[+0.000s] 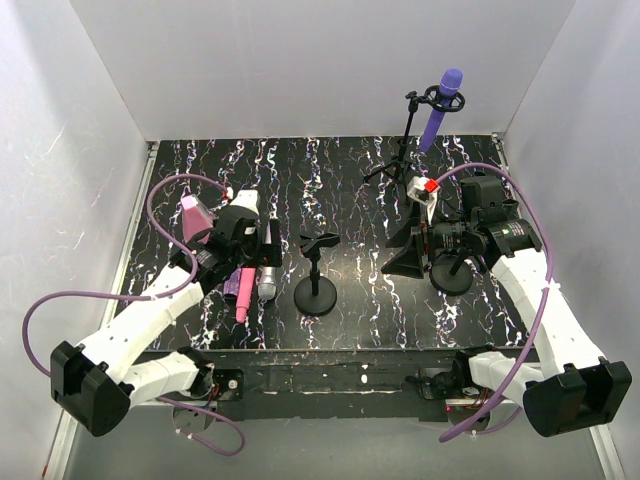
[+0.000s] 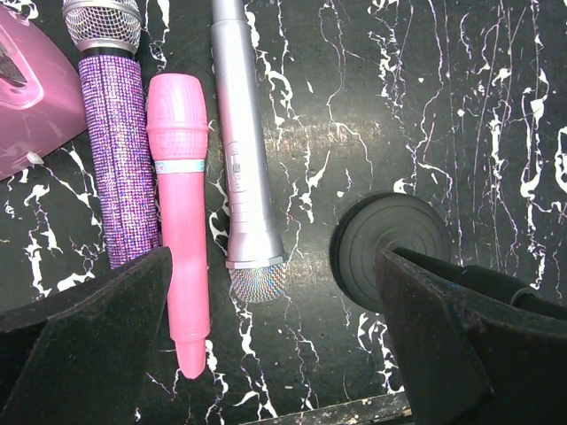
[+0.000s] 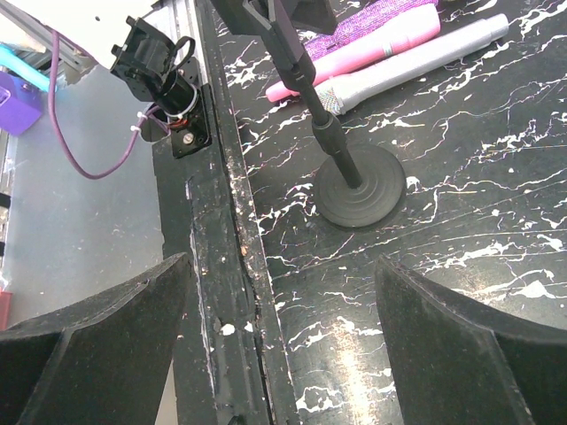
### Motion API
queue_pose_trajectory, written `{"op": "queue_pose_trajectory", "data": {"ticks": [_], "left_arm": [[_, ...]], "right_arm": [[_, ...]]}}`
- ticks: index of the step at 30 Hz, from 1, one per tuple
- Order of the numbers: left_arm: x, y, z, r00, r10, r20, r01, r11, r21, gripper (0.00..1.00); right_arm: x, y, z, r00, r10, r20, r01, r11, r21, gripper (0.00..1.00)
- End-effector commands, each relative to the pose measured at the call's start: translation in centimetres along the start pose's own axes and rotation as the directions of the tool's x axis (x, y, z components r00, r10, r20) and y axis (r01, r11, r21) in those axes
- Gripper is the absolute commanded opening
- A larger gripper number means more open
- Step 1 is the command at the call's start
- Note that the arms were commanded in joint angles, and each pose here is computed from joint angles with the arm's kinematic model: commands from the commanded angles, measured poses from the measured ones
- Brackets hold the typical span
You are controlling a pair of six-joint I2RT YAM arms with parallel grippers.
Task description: Attach the microphones to the stand
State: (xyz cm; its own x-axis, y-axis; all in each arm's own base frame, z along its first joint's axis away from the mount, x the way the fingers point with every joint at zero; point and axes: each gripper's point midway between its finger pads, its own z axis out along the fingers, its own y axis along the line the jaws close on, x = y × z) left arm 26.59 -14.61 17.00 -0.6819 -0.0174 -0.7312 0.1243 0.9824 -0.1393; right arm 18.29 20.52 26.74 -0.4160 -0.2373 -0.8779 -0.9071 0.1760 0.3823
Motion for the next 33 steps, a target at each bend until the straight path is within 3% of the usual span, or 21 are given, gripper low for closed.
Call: {"op": "queue_pose_trajectory", "data": {"ticks": [1,15,28,33], "left_arm": [[-1.0,-0.2,-0.1,1.000,0.012,0.014,-0.012,1.000,0.009,0.98],[-0.7,1.4,3.4,0.987,-0.034,-0.157,0.037,0.999,0.017,0.98],[2.8,4.3,5.6,0.954,0.011,-0.299,-0.050,0.991,-0.122,0.65],[3.9,4.7,6.5,0.938,0.022,-0.346,-0.075,0.987,-0.139,0.61]], "right_arm": [[-0.4,0.3,-0.1,0.999,-0.030,0.021,0.031,0.999,-0.024,0.90],[-0.5,0.3,-0.1,0.999,-0.030,0.024,0.031,0.999,-0.022,0.90],[-0.4,0.2,0.0,0.999,-0.024,0.026,0.025,0.999,-0.030,0.90],[-0.4,0.2,0.0,0.999,-0.024,0.026,0.025,0.999,-0.030,0.90]]}}
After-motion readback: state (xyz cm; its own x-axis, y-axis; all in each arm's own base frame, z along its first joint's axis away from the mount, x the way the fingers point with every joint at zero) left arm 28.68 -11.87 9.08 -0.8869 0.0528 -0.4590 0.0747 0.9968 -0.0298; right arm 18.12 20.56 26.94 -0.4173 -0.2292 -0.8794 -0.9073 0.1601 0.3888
